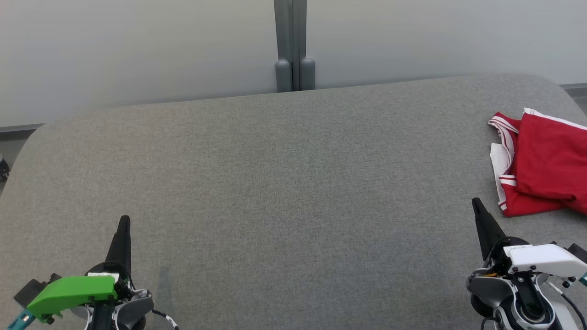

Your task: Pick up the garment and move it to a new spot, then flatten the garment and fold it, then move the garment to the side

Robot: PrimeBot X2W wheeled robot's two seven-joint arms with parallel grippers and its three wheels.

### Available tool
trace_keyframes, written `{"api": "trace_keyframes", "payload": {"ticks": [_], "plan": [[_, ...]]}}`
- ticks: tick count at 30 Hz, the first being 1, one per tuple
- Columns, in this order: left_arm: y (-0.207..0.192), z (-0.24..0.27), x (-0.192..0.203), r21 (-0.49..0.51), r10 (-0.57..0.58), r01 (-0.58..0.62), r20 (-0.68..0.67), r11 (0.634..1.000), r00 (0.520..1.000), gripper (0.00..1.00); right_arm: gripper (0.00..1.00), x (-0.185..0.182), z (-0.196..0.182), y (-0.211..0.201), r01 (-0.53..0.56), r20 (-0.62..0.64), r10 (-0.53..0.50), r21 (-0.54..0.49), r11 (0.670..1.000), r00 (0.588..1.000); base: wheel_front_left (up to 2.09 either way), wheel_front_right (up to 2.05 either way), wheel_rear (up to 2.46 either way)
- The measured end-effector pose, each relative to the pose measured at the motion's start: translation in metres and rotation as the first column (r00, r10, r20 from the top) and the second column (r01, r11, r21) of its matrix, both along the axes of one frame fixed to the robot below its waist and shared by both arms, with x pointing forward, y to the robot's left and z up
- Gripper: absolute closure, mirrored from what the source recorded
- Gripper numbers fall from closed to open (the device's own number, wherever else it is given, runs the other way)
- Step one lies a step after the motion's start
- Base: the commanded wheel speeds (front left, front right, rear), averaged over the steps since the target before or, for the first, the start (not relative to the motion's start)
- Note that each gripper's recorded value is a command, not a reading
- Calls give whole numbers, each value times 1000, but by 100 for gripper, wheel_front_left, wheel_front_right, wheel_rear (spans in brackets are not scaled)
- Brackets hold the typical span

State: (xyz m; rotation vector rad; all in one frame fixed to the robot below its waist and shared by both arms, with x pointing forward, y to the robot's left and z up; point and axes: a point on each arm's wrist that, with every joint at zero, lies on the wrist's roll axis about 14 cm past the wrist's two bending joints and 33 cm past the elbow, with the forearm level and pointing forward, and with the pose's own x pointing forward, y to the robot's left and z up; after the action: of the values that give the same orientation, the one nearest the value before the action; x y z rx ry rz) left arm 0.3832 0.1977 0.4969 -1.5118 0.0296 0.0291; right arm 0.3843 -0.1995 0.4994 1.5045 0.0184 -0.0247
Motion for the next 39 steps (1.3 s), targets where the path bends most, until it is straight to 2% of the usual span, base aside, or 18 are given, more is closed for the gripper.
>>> {"api": "trace_keyframes", "payload": {"ticks": [10,39], "plan": [[1,6,4,-63,1,0,22,998,1000,100,100,4,5,0,-5,18,4,68,998,1000,0,0,0],[1,6,4,-65,2,0,25,998,1000,100,100,4,5,0,-5,20,4,69,998,1000,0,0,0]]}}
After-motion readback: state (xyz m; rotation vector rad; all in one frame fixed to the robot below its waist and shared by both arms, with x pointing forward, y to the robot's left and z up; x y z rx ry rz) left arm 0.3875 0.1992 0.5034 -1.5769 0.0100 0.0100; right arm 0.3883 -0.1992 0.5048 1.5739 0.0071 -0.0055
